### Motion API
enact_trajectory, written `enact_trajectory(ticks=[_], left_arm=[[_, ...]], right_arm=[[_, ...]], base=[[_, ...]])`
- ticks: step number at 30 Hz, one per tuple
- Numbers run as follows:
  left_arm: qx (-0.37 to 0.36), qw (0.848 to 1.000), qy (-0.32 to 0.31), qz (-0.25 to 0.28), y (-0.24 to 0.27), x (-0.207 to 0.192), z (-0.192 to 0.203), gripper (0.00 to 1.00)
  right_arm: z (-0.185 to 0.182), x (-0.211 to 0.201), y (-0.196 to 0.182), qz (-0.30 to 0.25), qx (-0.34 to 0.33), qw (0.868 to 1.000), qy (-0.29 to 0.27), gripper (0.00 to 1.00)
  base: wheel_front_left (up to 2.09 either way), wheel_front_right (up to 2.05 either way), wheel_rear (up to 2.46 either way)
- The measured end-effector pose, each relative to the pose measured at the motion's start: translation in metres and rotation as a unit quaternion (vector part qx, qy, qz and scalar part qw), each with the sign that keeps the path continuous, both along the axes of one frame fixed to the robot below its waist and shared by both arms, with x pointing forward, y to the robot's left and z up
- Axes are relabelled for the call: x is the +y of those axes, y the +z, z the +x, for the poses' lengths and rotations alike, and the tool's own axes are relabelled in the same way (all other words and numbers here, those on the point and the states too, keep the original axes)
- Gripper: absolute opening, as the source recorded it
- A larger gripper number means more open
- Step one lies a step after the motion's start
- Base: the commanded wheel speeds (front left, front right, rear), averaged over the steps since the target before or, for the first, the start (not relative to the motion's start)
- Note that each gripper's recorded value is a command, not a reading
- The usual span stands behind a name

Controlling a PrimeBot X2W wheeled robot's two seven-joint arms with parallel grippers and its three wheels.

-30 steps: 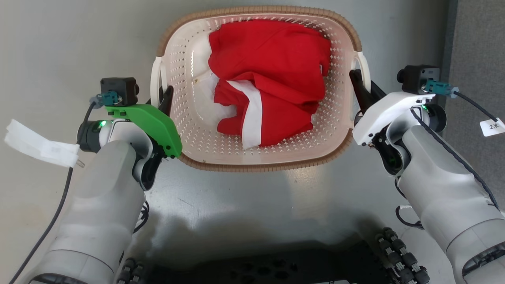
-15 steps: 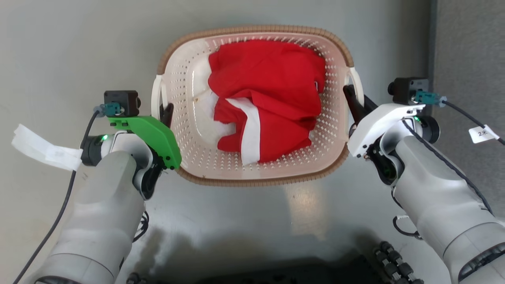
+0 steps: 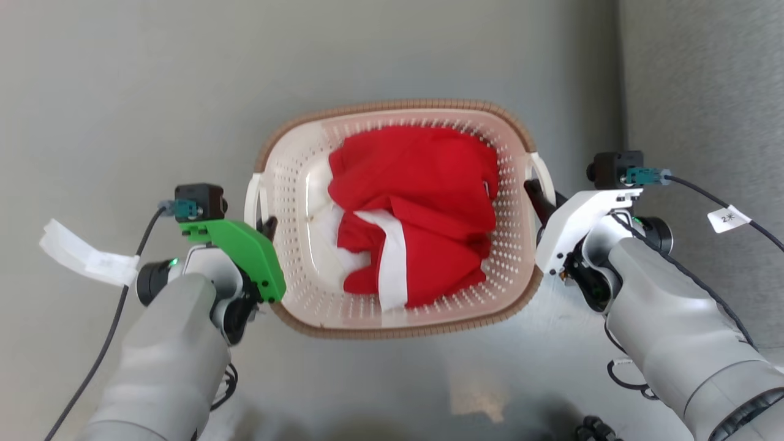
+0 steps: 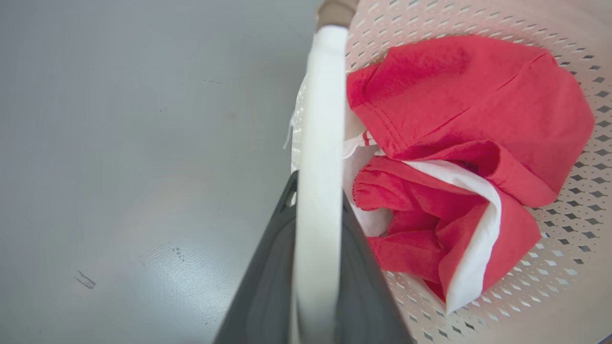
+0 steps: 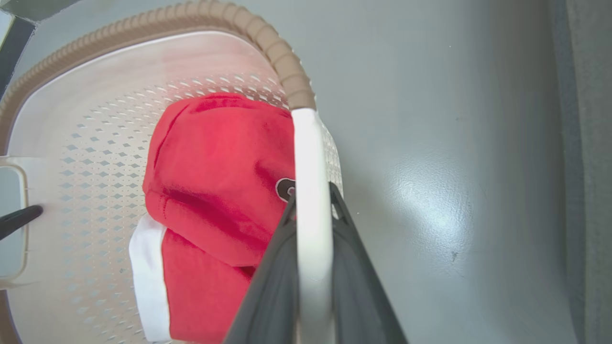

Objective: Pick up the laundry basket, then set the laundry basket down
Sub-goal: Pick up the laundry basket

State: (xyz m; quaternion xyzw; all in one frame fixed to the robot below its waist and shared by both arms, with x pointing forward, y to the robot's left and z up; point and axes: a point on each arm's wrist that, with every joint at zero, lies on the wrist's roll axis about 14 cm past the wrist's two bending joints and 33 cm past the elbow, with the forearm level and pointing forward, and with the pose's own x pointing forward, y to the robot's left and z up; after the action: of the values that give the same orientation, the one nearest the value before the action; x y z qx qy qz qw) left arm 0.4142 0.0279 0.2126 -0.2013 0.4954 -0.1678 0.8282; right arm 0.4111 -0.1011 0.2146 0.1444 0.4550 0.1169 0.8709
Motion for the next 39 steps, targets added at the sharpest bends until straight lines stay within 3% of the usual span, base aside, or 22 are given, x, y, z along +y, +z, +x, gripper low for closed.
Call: enact_trajectory(ticks=[15,32,39], left_arm=[[-0.003,1.0,-0.017,-0.006,0.053,-0.006,-0.026,0.0],[0.018,0.999,-0.024,-0.012,0.089,-0.004,-0.078,0.0],[0.006,0.999,-0.032,-0.01,0.105,-0.002,-0.083,0.0]], right_arm=[[-0.018,-0.004,0.056,-0.005,0.004,1.0,0.01,0.0],[-0.068,0.002,0.089,-0.01,0.024,0.999,0.038,0.0],[-0.072,0.003,0.106,-0.014,0.014,0.999,0.045,0.0]], base=[[0.0,0.0,0.0],[0.0,0.0,0.0],[0.0,0.0,0.0]])
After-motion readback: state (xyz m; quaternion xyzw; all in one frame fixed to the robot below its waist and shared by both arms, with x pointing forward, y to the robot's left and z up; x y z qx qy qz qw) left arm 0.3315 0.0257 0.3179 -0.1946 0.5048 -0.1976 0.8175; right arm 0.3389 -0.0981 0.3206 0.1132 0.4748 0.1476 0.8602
